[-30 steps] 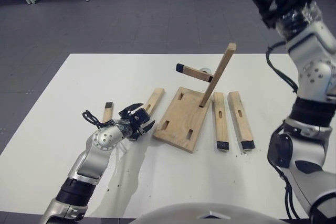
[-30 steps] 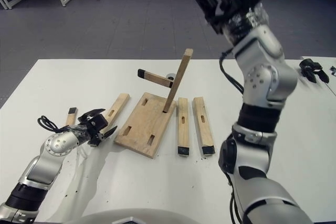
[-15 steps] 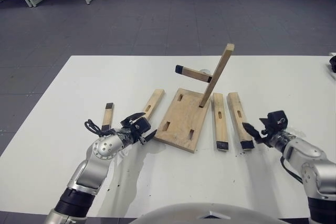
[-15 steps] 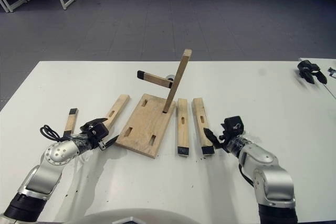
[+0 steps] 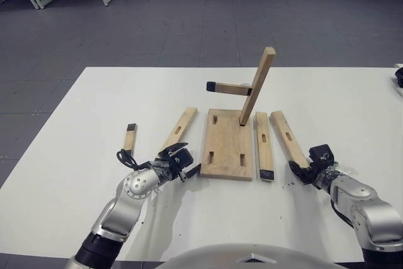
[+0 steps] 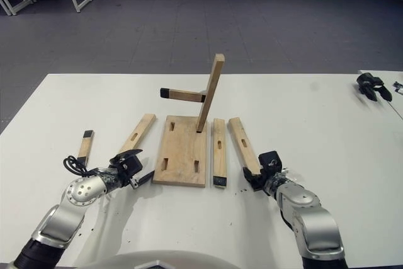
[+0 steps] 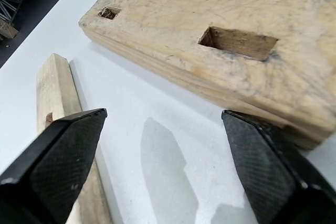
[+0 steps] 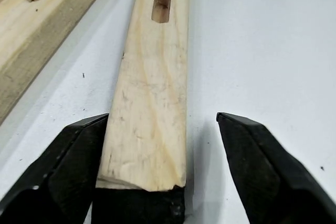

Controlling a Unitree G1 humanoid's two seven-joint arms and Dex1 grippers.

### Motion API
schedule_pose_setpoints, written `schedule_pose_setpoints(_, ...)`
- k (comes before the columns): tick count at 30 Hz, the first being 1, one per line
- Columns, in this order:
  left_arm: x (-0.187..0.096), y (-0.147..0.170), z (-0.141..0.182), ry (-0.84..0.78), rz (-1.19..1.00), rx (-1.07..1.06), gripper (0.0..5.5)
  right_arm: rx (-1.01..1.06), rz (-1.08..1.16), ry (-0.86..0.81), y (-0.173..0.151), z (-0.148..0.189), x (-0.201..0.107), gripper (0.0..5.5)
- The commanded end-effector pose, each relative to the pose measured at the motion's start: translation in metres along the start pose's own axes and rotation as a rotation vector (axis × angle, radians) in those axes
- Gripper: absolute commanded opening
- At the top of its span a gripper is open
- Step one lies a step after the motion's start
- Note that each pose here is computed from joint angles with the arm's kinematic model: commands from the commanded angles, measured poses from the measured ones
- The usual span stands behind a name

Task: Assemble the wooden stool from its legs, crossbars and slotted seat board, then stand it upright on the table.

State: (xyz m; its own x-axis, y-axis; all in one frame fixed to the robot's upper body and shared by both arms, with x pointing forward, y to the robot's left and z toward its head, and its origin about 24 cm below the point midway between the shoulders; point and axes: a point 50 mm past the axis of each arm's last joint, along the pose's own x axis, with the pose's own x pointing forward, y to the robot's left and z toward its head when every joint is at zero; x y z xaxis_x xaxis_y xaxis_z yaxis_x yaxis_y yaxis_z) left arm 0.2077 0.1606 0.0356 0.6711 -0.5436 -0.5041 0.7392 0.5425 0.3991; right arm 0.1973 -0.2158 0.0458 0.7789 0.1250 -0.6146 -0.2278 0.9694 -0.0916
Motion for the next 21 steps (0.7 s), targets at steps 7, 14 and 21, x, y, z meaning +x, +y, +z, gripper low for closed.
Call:
schedule_pose_setpoints(7,0.024,-0.011,0.021,-0.058,-0.107,0.028,4.10,0.079,-0.021,-0.171,-0.020,0.041,0.020,2.08)
schedule_pose_setpoints(14,0.040,-0.011,0.034,-0.105,-0.099,0.022,4.10,0.199,0.249,-0.646,-0.018,0.156,0.016,2.07)
schedule_pose_setpoints(21,-0.006,0.028,0.039,-0.196,0.045,-0.196,4.10,0.253,0.622,-0.847,0.004,0.193,-0.002,2.07)
